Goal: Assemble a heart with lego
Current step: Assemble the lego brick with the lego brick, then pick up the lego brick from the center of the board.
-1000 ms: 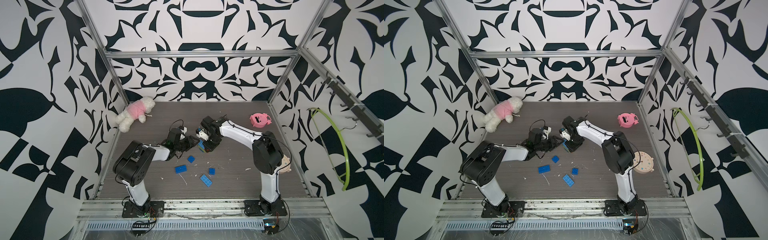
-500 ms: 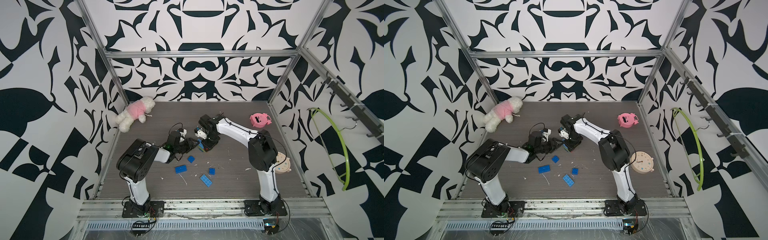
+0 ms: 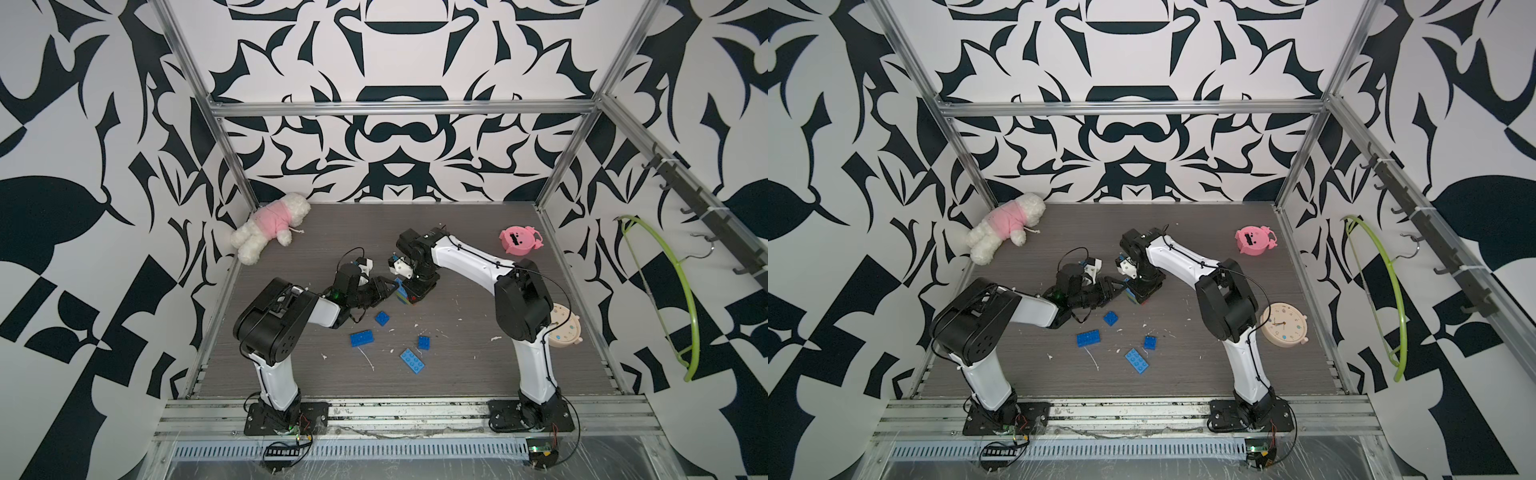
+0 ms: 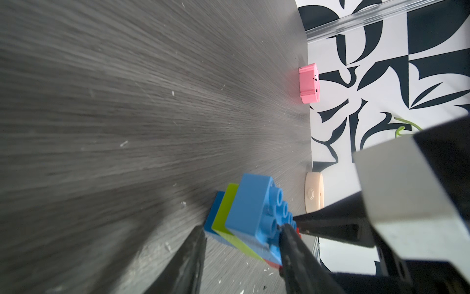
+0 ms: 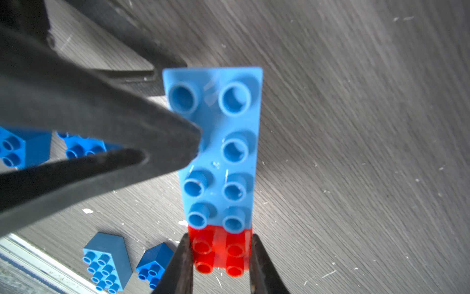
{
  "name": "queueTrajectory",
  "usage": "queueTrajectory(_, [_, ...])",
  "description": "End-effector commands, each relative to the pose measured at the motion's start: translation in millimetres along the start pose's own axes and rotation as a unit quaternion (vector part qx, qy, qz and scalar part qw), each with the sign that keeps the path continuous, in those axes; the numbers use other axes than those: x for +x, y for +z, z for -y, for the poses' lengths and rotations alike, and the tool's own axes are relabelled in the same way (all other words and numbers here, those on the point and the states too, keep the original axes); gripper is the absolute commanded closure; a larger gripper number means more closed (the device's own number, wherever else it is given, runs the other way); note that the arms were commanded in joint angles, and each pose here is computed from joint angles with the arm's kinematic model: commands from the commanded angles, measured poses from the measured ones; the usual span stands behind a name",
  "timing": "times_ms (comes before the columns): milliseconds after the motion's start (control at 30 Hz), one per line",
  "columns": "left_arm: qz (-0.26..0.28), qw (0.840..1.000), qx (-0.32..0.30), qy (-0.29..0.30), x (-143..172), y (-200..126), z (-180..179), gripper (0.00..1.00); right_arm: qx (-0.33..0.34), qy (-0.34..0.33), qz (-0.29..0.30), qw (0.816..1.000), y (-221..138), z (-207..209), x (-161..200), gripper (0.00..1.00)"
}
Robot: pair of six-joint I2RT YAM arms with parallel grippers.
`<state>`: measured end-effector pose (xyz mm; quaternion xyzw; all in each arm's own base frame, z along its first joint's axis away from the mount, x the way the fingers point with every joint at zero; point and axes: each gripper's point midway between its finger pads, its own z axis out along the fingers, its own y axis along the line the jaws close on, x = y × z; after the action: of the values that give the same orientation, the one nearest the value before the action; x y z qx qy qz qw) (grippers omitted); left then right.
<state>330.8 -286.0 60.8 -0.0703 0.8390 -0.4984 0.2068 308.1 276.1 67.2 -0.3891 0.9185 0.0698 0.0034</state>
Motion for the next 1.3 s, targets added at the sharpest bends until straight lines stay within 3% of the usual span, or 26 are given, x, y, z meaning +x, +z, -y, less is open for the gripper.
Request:
queueTrajectory(0, [-0.019,0.999,-0.029,-0.011,12.4,-0.3,-17.2,0.50,0.013,-0.003,0.000,1.000,-6.9,0.8,-0.7,0.73])
queueTrajectory(233, [-0.014,1.000,-0.027,0.002,4.0,-5.6,-1.3,0.49,0.016,-0.002,0.057,0.998,-41.3,-3.6,-9.7,0.61])
queueTrajectory(667, [-0.001,0.999,-0.026,0.033,-7.7,-22.2,27.4,0.46,0.008,0.007,0.093,0.996,-57.4,-10.6,-4.1,0.58])
queueTrajectory(800, [0.005,0.999,-0.039,0.032,-9.2,-28.0,20.9,0.45,-0.017,0.002,0.132,0.991,-70.7,-37.5,8.2,0.58])
queueTrajectory(1033, [0.038,0.998,-0.049,0.025,-19.1,-44.9,10.6,0.44,-0.084,-0.040,0.152,0.984,-45.5,-121.4,64.2,0.56])
queueTrajectory(1133, [0.041,0.997,-0.056,0.027,-19.1,-47.3,8.3,0.43,-0.088,-0.032,0.161,0.982,-29.2,-137.2,83.8,0.55])
queueTrajectory(1267, [0.039,0.997,-0.055,0.024,-18.2,-46.4,6.2,0.43,-0.050,-0.024,0.127,0.990,-2.3,-132.7,104.8,0.52])
